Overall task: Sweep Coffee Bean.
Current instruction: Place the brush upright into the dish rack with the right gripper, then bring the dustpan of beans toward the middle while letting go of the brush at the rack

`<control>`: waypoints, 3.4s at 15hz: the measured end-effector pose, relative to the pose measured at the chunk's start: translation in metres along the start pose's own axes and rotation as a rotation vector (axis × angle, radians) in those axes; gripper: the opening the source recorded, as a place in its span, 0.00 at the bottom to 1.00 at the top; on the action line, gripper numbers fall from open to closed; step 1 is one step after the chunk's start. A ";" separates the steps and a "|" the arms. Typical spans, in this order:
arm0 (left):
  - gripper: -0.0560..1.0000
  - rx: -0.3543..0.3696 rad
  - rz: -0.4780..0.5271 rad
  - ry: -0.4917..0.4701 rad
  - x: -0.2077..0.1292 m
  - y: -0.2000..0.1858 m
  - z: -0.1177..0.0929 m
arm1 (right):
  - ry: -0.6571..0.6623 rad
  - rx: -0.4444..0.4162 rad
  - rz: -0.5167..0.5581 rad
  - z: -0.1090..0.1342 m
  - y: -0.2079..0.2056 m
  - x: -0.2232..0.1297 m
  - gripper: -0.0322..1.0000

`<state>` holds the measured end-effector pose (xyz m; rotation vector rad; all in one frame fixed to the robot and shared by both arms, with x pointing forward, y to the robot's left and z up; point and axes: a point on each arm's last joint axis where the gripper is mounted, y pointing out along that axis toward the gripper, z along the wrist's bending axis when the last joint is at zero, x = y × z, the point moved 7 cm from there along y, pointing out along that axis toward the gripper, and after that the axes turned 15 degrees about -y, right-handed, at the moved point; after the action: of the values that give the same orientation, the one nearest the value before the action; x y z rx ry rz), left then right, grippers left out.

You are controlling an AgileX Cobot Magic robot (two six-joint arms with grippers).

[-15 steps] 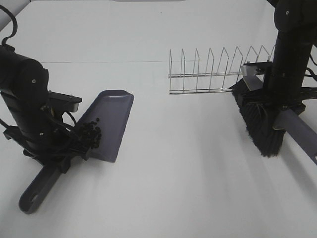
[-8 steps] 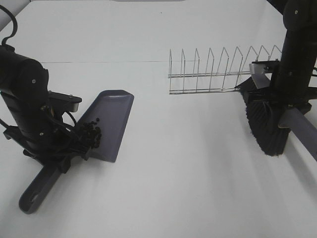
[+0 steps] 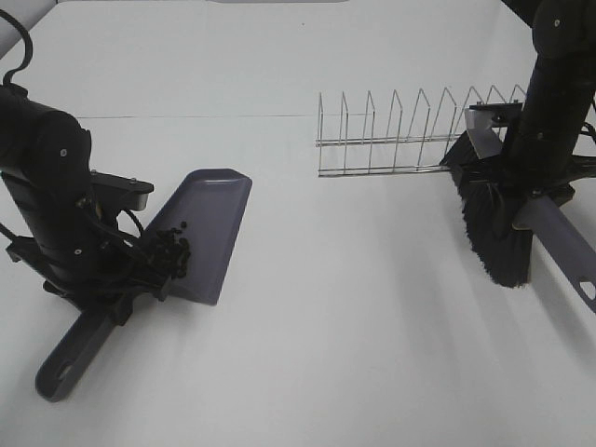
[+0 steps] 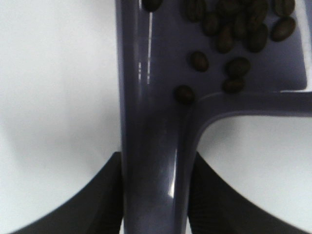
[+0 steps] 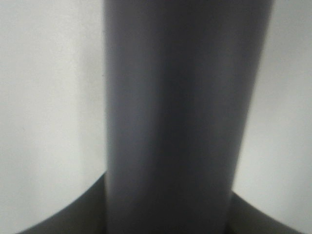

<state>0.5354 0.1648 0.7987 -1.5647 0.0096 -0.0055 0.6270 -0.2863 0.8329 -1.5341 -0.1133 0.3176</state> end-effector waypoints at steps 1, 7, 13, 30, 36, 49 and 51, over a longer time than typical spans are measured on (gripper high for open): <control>0.35 0.000 0.000 0.000 0.000 0.000 0.000 | -0.009 0.004 0.012 -0.001 0.001 0.003 0.30; 0.35 0.000 0.000 0.000 0.000 0.000 0.000 | -0.014 0.002 -0.026 -0.011 -0.010 0.048 0.30; 0.35 0.001 0.003 0.000 0.000 0.000 0.000 | -0.010 -0.015 -0.147 -0.020 -0.019 0.091 0.30; 0.35 0.002 0.030 -0.013 -0.005 0.000 0.000 | 0.005 0.002 -0.261 -0.015 -0.059 0.099 0.60; 0.35 -0.020 0.040 -0.040 -0.006 0.000 -0.003 | -0.011 -0.029 -0.336 -0.016 -0.096 0.095 0.60; 0.35 -0.114 0.010 -0.132 -0.001 -0.001 -0.018 | 0.014 0.027 -0.537 0.011 -0.196 0.056 0.60; 0.35 -0.130 0.004 -0.119 0.000 -0.001 -0.021 | 0.012 -0.002 -0.500 0.012 -0.195 0.030 0.60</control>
<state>0.5357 0.1440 0.7994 -1.6932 -0.0824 0.0930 0.6784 -0.2675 1.0231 -1.4545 -0.4787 -0.0896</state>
